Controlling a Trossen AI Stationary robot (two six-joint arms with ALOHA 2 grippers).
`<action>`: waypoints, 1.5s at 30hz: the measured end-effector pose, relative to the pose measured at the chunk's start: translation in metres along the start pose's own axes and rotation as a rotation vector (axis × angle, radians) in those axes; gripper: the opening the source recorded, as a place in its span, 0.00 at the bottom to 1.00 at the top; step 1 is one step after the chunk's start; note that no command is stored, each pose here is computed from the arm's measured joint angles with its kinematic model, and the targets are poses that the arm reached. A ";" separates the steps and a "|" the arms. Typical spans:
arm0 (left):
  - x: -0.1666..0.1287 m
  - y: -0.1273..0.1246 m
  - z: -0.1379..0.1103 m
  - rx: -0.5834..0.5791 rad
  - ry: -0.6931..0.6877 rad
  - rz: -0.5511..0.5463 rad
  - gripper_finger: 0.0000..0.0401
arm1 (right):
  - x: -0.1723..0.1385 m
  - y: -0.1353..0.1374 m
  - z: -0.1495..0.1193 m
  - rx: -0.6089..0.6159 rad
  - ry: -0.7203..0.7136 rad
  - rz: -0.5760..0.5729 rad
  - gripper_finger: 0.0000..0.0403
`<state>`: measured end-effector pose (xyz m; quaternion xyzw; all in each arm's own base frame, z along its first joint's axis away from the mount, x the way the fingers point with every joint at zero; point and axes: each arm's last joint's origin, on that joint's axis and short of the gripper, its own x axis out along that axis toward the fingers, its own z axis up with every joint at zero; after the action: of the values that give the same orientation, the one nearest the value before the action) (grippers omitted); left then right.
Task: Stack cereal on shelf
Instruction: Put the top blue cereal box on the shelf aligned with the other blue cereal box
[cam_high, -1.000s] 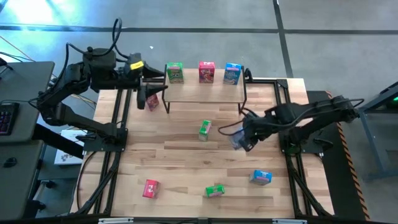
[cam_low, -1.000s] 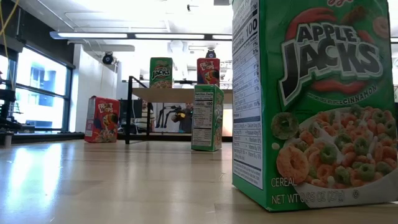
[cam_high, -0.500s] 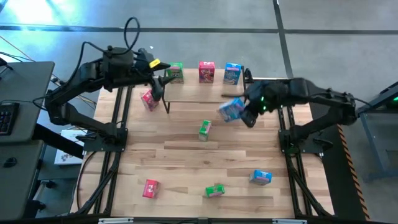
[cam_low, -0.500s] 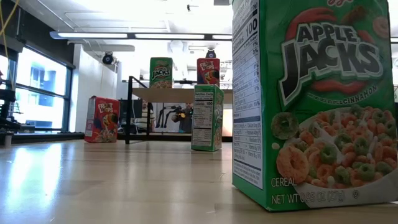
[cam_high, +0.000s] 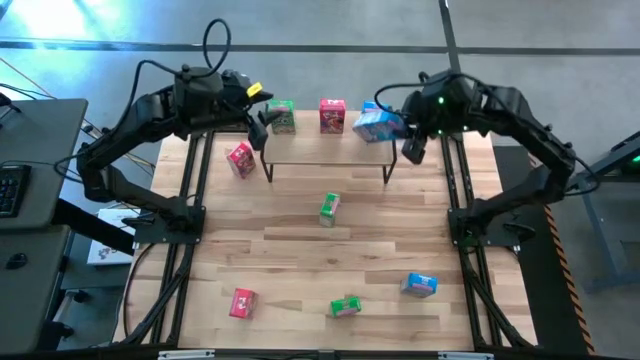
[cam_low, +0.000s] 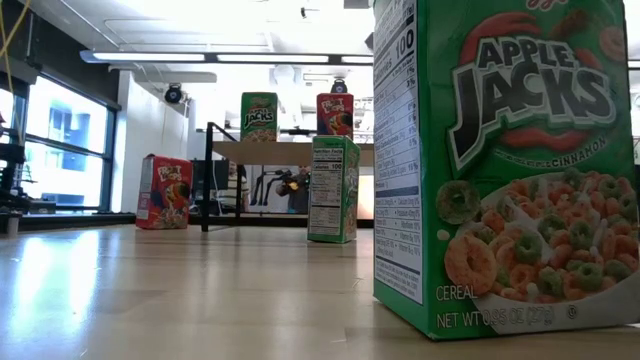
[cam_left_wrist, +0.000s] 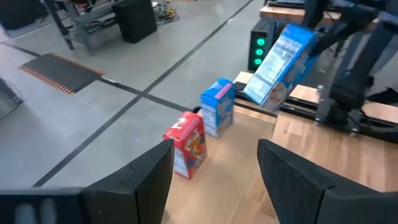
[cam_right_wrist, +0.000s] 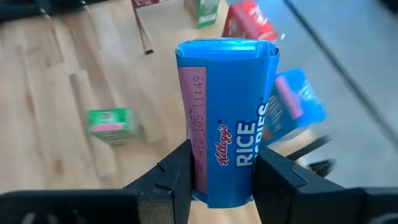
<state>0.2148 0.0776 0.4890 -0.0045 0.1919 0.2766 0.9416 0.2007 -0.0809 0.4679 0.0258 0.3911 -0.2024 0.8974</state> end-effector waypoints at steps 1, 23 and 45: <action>0.001 0.003 0.000 -0.004 0.001 0.010 0.56 | -0.001 -0.003 0.004 -0.033 -0.007 -0.007 0.31; 0.006 0.037 -0.002 -0.058 0.018 0.154 0.56 | 0.061 -0.022 0.039 -0.372 0.267 0.022 0.31; 0.005 0.037 -0.002 0.002 0.024 0.153 0.56 | 0.082 -0.027 0.019 -0.340 0.382 0.075 0.31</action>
<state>0.1988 0.1119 0.4888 0.0079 0.2034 0.3474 0.9154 0.2534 -0.1376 0.4261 -0.0730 0.5808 -0.0917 0.8056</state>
